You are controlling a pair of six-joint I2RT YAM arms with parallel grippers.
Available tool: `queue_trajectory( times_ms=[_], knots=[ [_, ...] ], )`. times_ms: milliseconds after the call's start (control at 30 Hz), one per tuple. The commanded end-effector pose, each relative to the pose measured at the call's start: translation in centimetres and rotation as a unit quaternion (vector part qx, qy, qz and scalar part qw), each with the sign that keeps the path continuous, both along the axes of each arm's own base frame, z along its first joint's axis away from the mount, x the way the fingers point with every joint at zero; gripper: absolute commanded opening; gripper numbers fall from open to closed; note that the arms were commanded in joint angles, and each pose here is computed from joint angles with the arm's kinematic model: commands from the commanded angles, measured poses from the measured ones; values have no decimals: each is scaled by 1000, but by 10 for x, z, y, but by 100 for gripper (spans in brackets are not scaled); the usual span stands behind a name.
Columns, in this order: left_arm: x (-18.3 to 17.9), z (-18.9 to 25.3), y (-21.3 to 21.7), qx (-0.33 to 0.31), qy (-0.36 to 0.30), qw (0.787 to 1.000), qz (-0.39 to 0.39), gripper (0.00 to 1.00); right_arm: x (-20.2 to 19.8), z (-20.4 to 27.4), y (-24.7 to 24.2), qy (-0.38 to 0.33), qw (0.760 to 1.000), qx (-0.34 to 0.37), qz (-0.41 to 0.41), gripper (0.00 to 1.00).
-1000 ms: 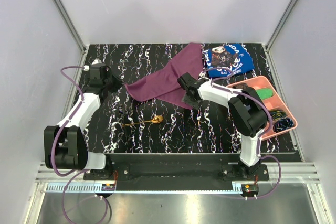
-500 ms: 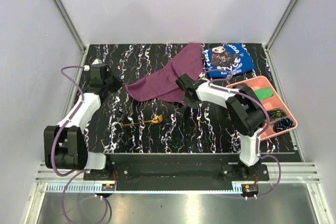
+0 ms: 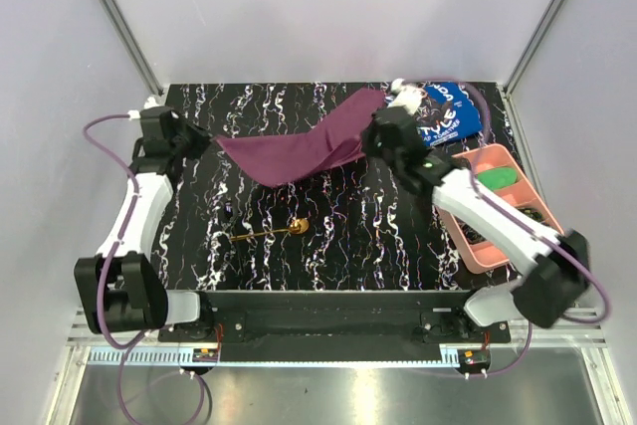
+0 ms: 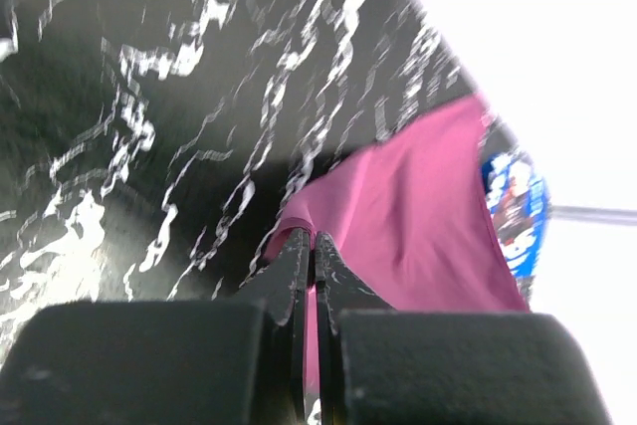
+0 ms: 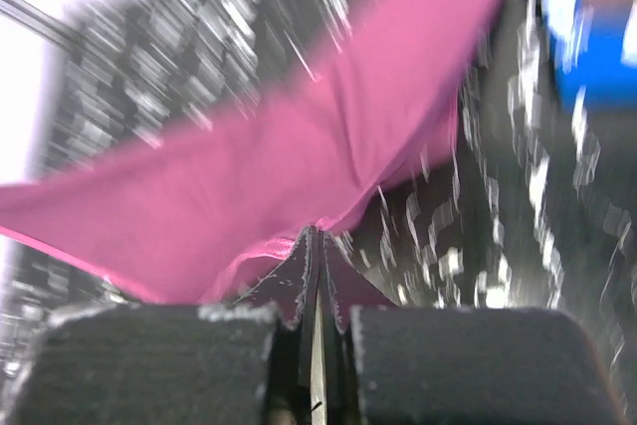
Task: Fold the napkin into a case and place the utensils inside
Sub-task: Flatten out the crumpled napkin at the center of the board.
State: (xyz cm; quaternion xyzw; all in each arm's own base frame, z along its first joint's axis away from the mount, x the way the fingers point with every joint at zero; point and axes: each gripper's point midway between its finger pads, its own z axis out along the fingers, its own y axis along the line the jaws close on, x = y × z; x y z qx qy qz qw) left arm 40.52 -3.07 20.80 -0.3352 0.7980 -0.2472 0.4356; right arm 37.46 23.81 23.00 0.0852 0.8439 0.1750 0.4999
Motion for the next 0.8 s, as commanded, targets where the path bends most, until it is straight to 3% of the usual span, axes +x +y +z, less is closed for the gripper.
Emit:
queue_trajectory(
  times_ms=[0, 167, 367, 533, 767],
  knots=[
    [2, 103, -5, -12, -128, 991, -29, 0, -4, 132, -20, -170, 985, -20, 18, 0],
    [-24, 193, -8, 3, -229, 973, -43, 0, -41, 242, -41, -284, 958, 8, 44, 0],
    [-92, 309, -3, 62, -363, 929, -19, 0, -98, 331, -62, -377, 921, 42, 89, 0],
    [-129, 356, -15, 81, -410, 907, -46, 0, -138, 371, -80, -421, 897, 85, 107, 0],
    [-151, 379, -15, 75, -430, 899, -36, 0, -153, 365, -97, -419, 898, 105, 87, 0]
  ],
)
